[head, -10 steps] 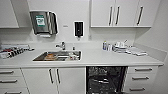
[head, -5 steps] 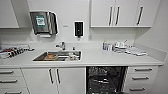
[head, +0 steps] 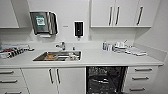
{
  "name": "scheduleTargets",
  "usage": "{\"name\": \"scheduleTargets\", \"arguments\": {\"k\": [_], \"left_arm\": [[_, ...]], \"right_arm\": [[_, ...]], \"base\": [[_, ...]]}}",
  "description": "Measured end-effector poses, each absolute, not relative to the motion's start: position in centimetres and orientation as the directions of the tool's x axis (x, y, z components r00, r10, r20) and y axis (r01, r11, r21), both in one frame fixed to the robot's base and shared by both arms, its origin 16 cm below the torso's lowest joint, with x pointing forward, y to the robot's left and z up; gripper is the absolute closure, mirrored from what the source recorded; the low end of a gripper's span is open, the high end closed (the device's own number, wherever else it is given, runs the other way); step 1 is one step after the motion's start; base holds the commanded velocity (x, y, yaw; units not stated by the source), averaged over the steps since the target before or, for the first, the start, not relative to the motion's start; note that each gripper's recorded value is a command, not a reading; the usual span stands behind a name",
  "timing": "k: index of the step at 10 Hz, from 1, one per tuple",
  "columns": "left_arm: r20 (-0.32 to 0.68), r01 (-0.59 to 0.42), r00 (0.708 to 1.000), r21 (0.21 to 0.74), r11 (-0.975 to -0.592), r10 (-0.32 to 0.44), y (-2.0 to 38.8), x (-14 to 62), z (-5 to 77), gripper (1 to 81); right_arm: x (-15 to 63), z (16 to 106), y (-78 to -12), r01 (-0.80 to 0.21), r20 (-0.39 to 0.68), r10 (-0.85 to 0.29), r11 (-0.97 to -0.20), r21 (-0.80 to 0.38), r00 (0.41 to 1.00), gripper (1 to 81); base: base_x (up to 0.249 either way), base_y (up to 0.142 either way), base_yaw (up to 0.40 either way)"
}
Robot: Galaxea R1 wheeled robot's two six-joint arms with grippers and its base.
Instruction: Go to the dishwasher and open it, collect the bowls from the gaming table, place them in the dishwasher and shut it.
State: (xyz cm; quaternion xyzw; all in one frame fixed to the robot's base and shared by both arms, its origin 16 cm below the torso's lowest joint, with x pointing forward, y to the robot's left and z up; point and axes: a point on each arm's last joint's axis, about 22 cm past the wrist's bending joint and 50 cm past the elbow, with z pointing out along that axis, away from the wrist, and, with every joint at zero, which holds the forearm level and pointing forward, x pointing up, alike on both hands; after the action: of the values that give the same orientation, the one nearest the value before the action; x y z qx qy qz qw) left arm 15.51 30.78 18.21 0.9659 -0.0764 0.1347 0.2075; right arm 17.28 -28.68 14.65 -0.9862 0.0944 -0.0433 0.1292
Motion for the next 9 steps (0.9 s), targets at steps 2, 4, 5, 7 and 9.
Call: {"name": "scheduleTargets", "arguments": {"k": [2, 4, 5, 7, 9], "left_arm": [[0.277, -0.185, 0.958, 0.386, -0.904, -0.078, 28.0, 15.2, 17.1, 1.0], [0.237, -0.14, 0.97, 0.383, -0.913, -0.049, 25.8, 14.3, 16.1, 1.0], [0.216, -0.112, 0.976, 0.349, -0.93, -0.037, 26.8, 14.1, 15.5, 1.0], [0.179, -0.032, 0.984, 0.311, -0.95, 0.026, 27.1, 13.8, 14.7, 1.0], [0.152, 0.026, 0.985, 0.339, -0.941, 0.082, 23.2, 12.9, 14.3, 1.0]], "right_arm": [[17.4, 14.6, -28.9, -0.174, 0.068, -0.197, -0.951, -0.256, 0.978, 1.0], [18.2, 14.5, -28.6, -0.16, 0.083, -0.186, -0.955, -0.25, 0.979, 1.0], [18.1, 14.3, -27.9, -0.152, 0.083, -0.177, -0.956, -0.249, 0.981, 1.0], [17.9, 13.9, -27.2, -0.145, 0.083, -0.168, -0.962, -0.232, 0.982, 1.0], [17.7, 13.6, -27.0, -0.144, 0.083, -0.165, -0.967, -0.212, 0.983, 1.0]], "base": [[0.0, 0.0, 0.0], [0.0, 0.0, 0.0], [0.0, 0.0, 0.0], [0.0, 0.0, 0.0], [0.0, 0.0, 0.0]]}}
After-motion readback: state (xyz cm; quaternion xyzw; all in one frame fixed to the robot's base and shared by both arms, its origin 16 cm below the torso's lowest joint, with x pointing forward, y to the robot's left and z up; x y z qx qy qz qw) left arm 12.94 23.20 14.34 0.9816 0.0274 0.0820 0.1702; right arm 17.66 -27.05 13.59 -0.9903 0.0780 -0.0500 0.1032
